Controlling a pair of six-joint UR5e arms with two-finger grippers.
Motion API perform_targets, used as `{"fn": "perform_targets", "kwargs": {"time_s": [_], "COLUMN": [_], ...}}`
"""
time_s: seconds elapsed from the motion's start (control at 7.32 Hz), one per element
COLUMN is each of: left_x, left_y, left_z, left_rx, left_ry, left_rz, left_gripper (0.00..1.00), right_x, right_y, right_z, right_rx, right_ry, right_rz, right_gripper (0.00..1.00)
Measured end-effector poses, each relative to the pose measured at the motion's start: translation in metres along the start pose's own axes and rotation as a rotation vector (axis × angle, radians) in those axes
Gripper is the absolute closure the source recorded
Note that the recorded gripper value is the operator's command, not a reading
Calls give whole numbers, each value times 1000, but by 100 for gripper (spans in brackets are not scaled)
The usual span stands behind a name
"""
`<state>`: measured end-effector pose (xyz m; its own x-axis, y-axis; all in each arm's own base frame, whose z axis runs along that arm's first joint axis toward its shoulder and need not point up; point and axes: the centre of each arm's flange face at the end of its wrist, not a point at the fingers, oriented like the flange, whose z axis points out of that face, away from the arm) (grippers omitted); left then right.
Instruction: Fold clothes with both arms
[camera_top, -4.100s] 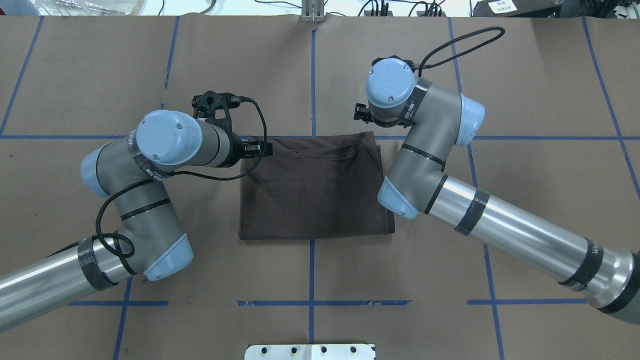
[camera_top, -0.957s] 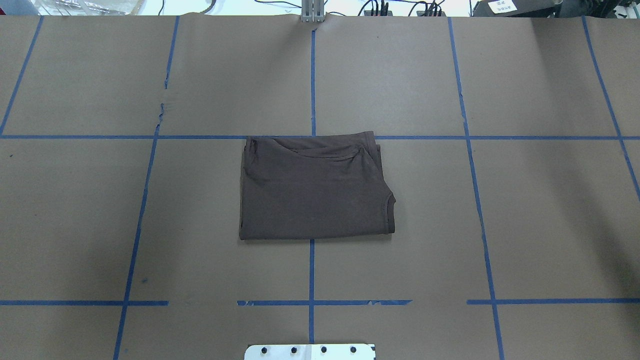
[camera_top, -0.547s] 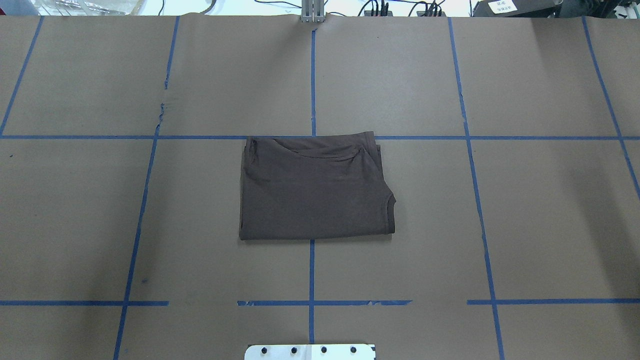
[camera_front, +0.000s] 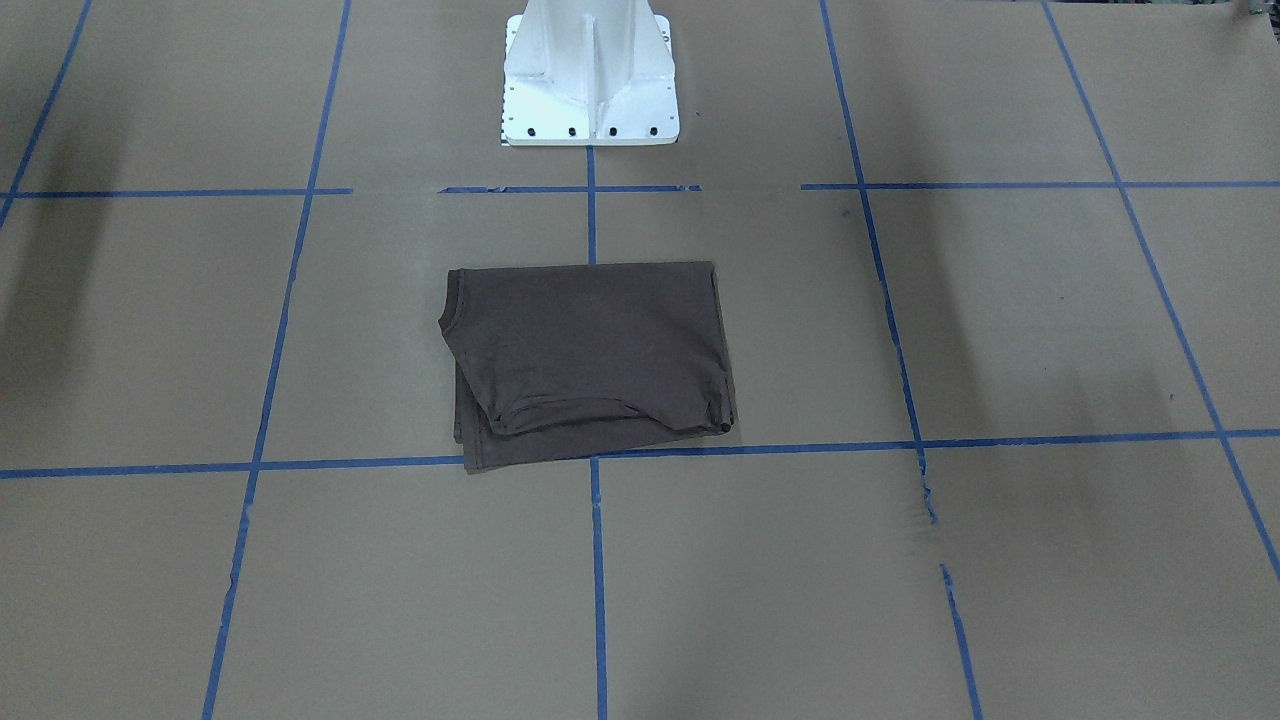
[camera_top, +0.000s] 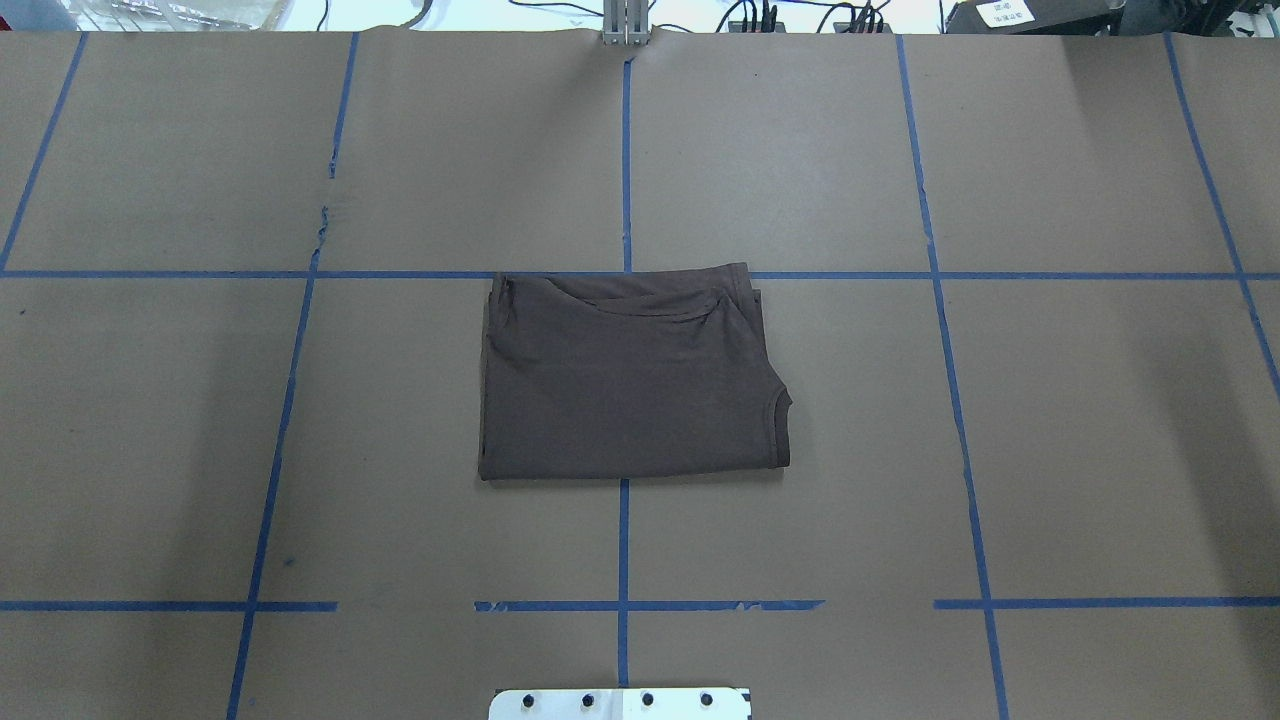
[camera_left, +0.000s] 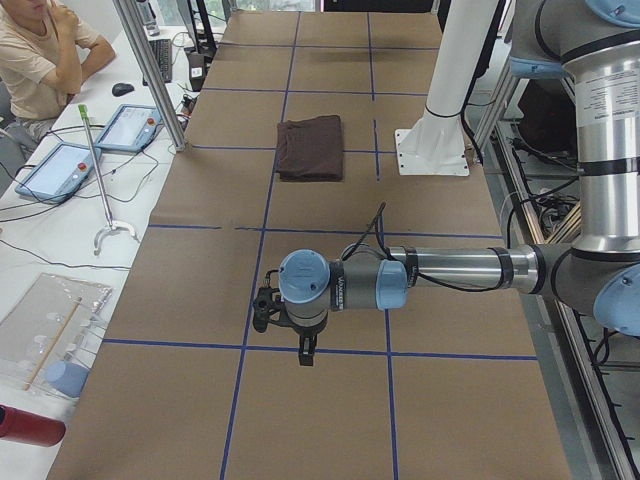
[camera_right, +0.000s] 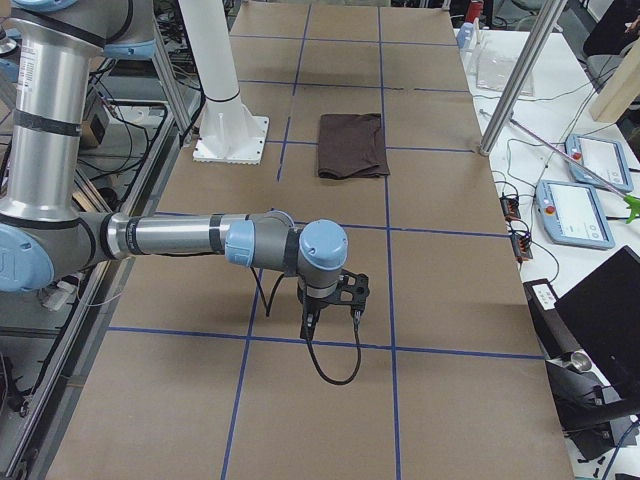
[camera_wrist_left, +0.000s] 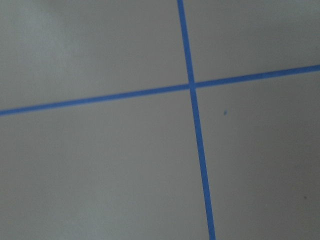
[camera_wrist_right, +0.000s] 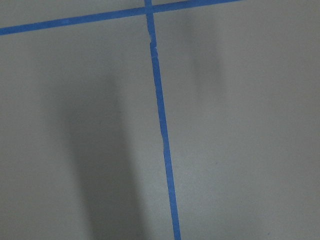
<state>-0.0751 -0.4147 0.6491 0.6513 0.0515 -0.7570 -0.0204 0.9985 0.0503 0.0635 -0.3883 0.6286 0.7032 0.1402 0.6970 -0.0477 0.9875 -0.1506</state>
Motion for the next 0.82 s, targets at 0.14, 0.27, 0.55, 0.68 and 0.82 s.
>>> {"fn": "perform_targets", "kwargs": {"time_s": [0.14, 0.27, 0.55, 0.68, 0.82], "left_x": [2, 3, 1, 0, 0], "left_y": [-2, -5, -11, -11, -11], "left_z": [-1, -4, -6, -6, -6], "left_rx": [4, 16, 63, 71, 75], "left_ry": [-8, -34, -81, -88, -92], "left_rz": [10, 28, 82, 91, 95], "left_gripper": [0, 0, 0, 0, 0], "right_x": [0, -1, 0, 1, 2], "right_y": [0, 0, 0, 0, 0], "right_z": [0, -1, 0, 0, 1], "right_rx": [1, 2, 2, 0, 0], "right_ry": [0, 1, 4, 7, 8], "right_rz": [0, -1, -1, 0, 1], "right_gripper": [0, 0, 0, 0, 0]}}
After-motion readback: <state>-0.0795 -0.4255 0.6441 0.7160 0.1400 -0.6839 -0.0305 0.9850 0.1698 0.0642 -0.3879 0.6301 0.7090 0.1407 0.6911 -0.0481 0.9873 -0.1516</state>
